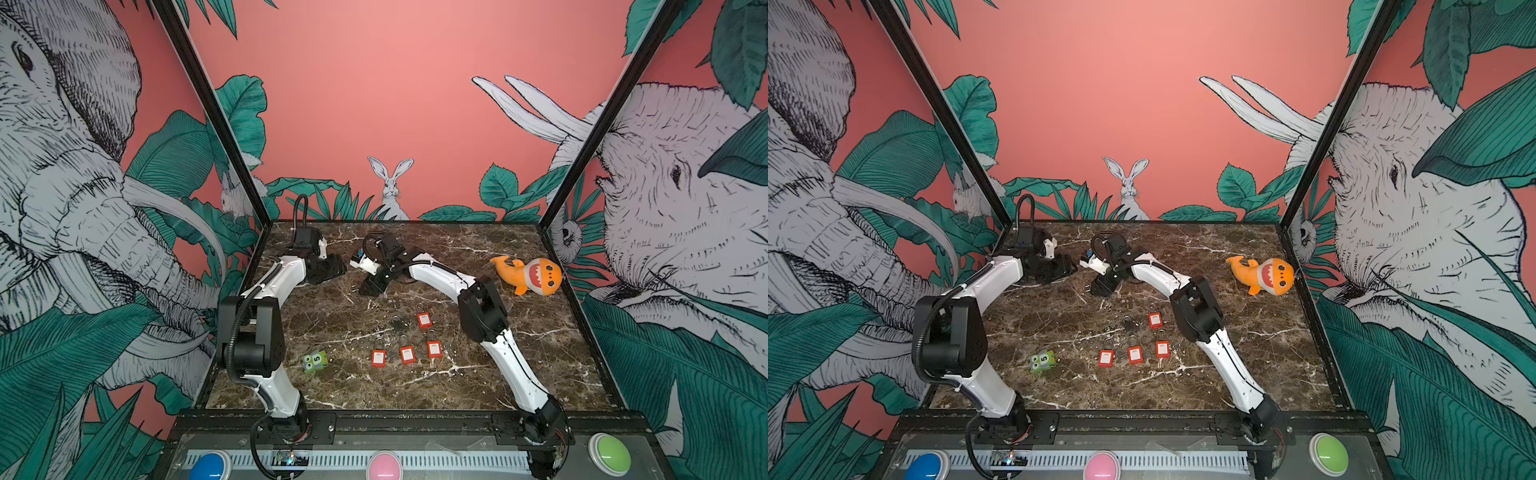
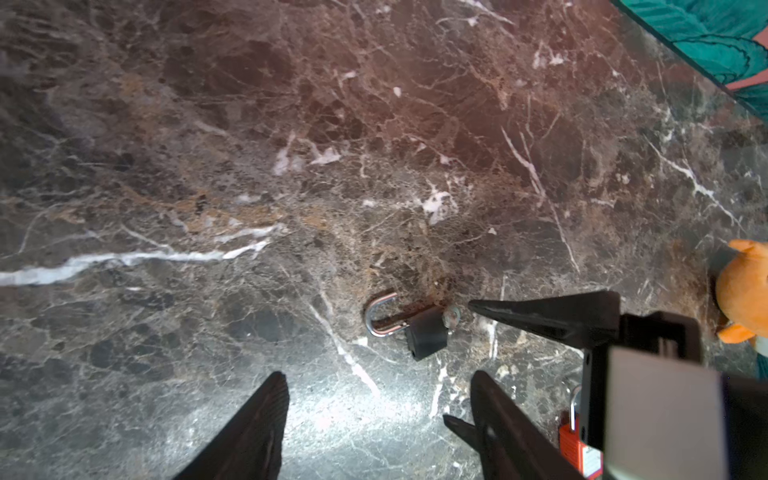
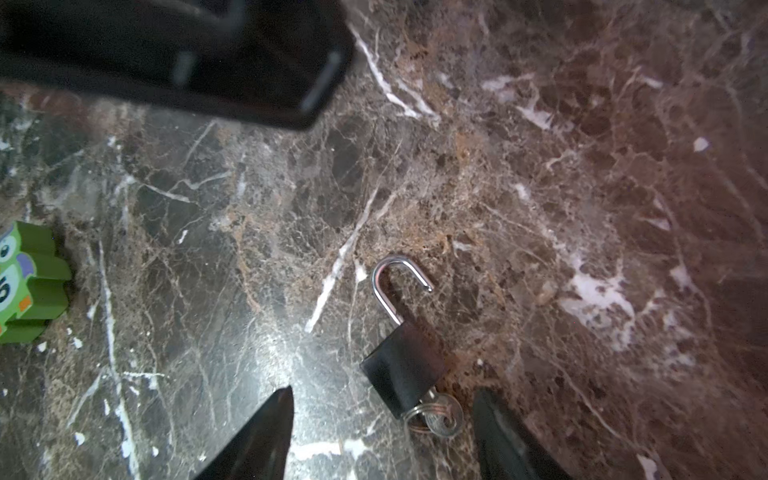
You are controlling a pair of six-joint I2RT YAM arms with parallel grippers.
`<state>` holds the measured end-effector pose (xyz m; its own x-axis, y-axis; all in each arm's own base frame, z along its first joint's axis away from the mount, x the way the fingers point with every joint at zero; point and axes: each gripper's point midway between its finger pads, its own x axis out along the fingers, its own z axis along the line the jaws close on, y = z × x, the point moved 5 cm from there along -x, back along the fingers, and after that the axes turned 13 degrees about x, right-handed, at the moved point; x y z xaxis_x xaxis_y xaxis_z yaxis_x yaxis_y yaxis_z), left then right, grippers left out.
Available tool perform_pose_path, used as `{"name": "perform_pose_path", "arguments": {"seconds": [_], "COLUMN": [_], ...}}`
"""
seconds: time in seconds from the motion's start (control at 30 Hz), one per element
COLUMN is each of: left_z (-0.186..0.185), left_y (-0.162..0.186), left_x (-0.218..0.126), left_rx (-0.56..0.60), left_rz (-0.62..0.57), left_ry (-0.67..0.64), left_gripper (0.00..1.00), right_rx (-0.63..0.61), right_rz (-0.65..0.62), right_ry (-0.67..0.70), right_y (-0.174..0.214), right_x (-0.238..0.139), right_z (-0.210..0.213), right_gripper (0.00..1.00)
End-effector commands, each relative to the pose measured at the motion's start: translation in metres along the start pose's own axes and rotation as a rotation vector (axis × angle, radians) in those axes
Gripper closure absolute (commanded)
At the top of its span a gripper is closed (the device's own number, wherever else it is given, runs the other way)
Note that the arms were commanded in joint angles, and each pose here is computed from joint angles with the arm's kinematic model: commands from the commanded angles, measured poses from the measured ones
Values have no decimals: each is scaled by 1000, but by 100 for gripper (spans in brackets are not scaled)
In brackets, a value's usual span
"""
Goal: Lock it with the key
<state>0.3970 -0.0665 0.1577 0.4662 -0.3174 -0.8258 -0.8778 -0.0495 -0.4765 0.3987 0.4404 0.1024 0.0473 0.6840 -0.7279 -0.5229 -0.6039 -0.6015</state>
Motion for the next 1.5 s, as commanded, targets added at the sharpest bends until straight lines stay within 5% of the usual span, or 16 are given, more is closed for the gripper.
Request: {"name": "perform_pose_path", "arguments": {"seconds": [0.0, 0.47, 1.03, 1.47], "left_z": [8, 11, 12, 13], "left_y": [3, 7, 10, 10], "left_x": [-16, -17, -18, -19], "left_rx": [-46, -39, -26, -16], "left_rz": [-23, -15, -8, 3], "left_ry": [-25, -35, -43, -59], "left_gripper": [30, 30, 30, 30], "right_rx": [33, 64, 154, 127], "right_rz": [59, 161, 136, 134], "right_ry": [-2, -4, 295, 322], "right_y": [4, 23, 28, 34], "right_x": [12, 18, 35, 52], "right_z": [8, 23, 7, 10], "right_gripper": [33, 37, 42, 50]}}
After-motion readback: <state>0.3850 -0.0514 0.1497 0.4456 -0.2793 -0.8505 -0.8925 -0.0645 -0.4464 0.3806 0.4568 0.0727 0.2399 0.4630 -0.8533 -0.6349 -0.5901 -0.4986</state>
